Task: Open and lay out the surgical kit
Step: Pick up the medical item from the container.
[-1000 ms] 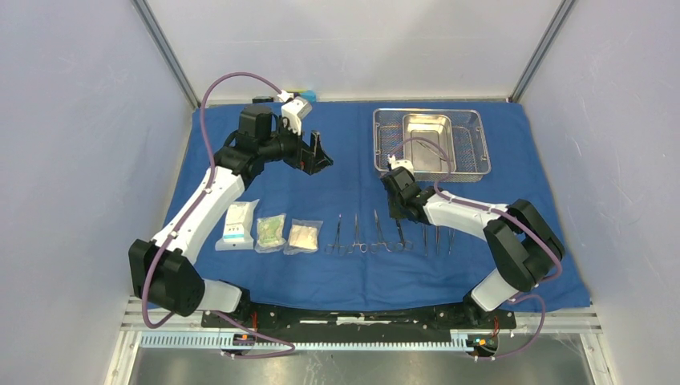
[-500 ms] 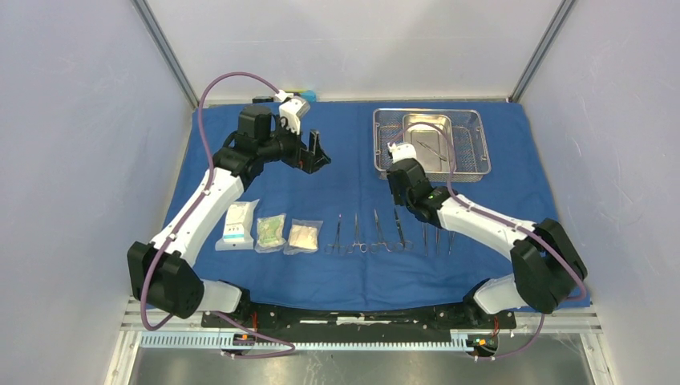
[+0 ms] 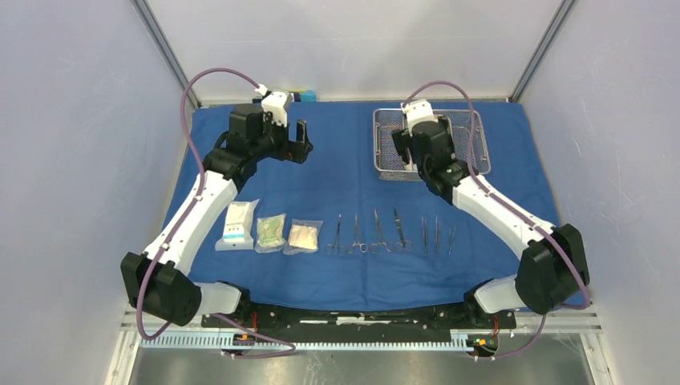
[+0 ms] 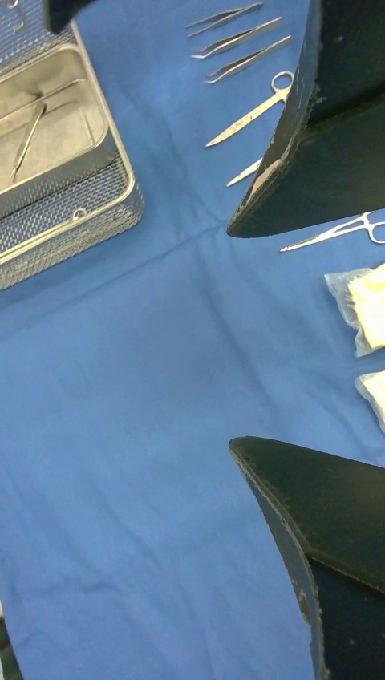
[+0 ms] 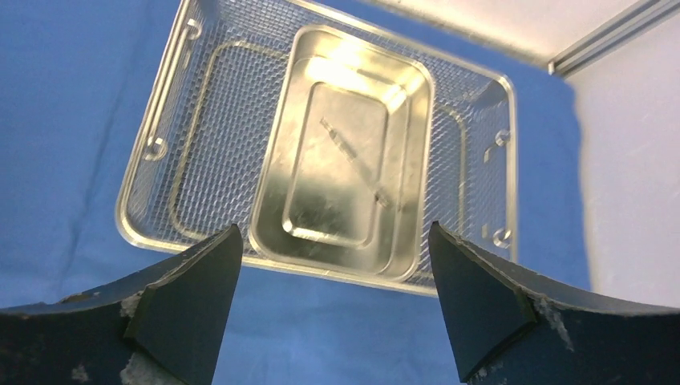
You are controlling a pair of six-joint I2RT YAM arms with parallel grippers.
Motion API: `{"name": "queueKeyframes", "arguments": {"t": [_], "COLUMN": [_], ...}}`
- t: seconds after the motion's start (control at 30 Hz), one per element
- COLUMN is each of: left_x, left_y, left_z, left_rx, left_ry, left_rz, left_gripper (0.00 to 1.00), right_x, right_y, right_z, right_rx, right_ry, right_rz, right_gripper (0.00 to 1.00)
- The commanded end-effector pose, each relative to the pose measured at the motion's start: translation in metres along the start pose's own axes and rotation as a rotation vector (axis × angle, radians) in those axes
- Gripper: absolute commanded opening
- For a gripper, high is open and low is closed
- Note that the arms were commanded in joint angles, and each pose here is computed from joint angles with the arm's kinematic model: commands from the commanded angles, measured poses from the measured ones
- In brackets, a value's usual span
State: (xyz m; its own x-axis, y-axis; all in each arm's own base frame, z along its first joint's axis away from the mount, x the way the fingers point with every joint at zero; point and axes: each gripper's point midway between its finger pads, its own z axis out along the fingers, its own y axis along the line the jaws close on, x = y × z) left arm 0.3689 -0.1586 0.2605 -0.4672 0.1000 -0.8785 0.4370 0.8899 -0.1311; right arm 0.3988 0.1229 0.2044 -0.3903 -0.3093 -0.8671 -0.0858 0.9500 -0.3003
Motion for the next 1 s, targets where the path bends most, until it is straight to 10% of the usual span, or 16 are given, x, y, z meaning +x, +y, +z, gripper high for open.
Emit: {"name": "queueKeyframes", "arguments": {"t": [0.0, 0.97], "left_x": [-0.029, 0.007], "left_y": [0.012, 0.039], "left_z": [-0.015, 0.062], "left_rx": [-0.074, -0.100], "left_ry": [-0.067, 0.204], "left_rz": [0.005, 0.078], "left_gripper": [1.00, 1.00], "right_x": [-0.032, 0.018], "right_y": [-0.021, -0.019], "right_z": [0.019, 0.182], "right_rx": [0.013, -0.346], "right_ry": [-0.041, 0.169], "right_rz": [-0.090, -0.248], "right_gripper": [0.94, 0.91]}}
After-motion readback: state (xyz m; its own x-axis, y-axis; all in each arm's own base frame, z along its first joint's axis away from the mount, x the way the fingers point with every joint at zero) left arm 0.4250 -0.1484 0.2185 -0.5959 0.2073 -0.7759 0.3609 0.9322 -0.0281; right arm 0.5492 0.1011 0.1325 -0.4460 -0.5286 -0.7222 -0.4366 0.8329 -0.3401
